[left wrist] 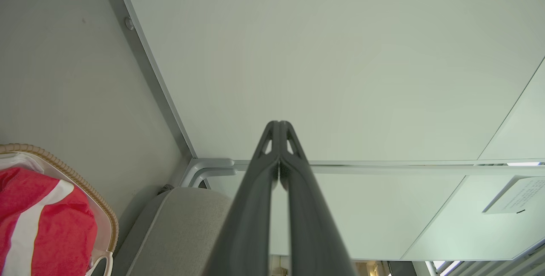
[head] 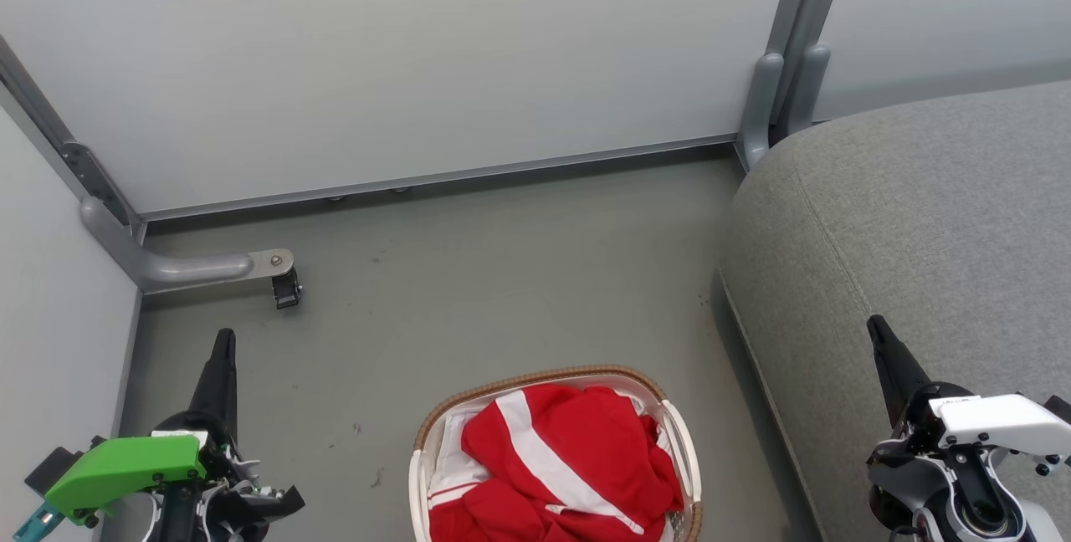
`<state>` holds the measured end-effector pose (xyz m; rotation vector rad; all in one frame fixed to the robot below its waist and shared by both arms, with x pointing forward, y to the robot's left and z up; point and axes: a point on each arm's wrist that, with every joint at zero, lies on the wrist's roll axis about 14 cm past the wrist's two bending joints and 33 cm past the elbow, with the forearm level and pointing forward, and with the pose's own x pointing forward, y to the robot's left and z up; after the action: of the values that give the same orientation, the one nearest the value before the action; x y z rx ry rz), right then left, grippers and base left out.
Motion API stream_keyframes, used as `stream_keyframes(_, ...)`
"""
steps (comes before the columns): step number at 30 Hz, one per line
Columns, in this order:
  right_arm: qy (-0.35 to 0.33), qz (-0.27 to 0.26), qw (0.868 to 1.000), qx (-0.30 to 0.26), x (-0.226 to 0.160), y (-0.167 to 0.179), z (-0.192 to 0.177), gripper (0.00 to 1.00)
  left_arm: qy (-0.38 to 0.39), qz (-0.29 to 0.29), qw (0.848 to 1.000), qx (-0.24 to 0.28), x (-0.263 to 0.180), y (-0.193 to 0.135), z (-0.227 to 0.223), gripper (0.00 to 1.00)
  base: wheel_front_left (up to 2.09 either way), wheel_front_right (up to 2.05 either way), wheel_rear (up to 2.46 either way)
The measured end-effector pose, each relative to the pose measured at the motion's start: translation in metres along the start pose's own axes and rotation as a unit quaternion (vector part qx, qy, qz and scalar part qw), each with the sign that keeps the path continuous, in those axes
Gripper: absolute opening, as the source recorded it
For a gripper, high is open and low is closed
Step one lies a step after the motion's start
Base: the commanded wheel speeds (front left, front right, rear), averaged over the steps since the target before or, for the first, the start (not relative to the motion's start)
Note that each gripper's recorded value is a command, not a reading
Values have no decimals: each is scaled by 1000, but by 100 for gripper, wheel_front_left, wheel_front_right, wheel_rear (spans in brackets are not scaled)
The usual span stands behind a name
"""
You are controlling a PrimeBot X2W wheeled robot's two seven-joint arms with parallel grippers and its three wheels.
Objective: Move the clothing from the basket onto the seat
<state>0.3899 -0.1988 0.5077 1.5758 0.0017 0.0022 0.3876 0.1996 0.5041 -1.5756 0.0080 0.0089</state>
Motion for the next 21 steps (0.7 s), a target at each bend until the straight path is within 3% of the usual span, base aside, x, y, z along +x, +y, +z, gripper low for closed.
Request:
stream_keyframes(10, 0, 0, 1000, 0, 0, 0, 0, 0, 0, 0, 1000, 0, 0, 0, 0, 0, 0, 0, 0)
stream_keyframes(11, 0, -2, 1000, 1, 0, -1, 0, 100, 0, 2, 1000, 0, 0, 2, 0, 100, 0, 0, 0)
stream_keyframes(16, 1, -38, 999, 9, -10, -26, -5, 100, 0, 43, 999, -6, -12, 29, -2, 100, 0, 0, 0)
stream_keyframes(21, 0, -45, 999, 6, -12, -31, -9, 100, -2, 49, 999, -3, -14, 32, -6, 100, 0, 0, 0)
